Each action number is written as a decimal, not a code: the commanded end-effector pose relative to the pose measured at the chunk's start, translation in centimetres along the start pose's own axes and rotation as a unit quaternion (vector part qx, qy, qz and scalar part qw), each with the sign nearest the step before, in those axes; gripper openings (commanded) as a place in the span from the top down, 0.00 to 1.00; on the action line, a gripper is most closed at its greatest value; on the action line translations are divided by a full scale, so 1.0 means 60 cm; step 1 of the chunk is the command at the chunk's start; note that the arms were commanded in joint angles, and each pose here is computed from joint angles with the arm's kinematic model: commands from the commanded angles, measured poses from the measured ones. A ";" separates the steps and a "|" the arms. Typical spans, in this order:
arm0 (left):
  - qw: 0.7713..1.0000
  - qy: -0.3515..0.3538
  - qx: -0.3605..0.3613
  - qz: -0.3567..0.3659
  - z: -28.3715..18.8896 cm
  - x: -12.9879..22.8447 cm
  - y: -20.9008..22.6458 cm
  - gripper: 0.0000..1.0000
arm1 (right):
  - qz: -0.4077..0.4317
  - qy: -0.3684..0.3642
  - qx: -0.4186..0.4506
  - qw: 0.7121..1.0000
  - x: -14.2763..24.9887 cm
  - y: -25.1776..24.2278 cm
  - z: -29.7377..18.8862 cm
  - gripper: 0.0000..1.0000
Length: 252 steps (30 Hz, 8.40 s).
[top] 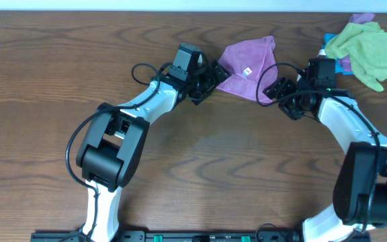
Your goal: Fold the cloth
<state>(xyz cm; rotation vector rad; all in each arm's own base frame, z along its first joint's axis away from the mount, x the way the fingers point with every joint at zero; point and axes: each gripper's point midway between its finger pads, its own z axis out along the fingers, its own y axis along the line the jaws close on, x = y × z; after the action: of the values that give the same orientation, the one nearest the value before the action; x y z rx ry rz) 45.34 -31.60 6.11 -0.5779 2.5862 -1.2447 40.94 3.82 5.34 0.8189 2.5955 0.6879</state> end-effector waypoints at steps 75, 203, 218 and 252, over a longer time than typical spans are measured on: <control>0.990 -0.105 0.035 -0.088 0.080 -0.054 0.012 0.42 | 0.004 0.005 -0.006 1.000 0.005 0.004 0.008 0.29; 0.939 0.117 -0.321 0.024 -0.313 0.008 0.261 0.94 | -0.205 0.088 -0.005 0.975 0.227 0.045 -0.033 0.99; 0.924 0.144 -0.354 0.033 -0.364 0.059 0.240 0.94 | -0.232 0.026 -0.035 0.972 0.219 0.079 -0.128 0.99; 0.963 0.001 -0.268 0.038 -0.490 0.083 0.101 0.94 | -0.256 -0.077 -0.099 0.959 0.153 0.200 -0.260 0.99</control>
<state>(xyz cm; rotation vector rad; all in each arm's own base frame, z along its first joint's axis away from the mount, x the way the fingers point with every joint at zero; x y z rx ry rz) 28.05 -10.42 19.66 -0.5092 2.9519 -0.5545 30.73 14.00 22.64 0.0857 2.4409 0.7805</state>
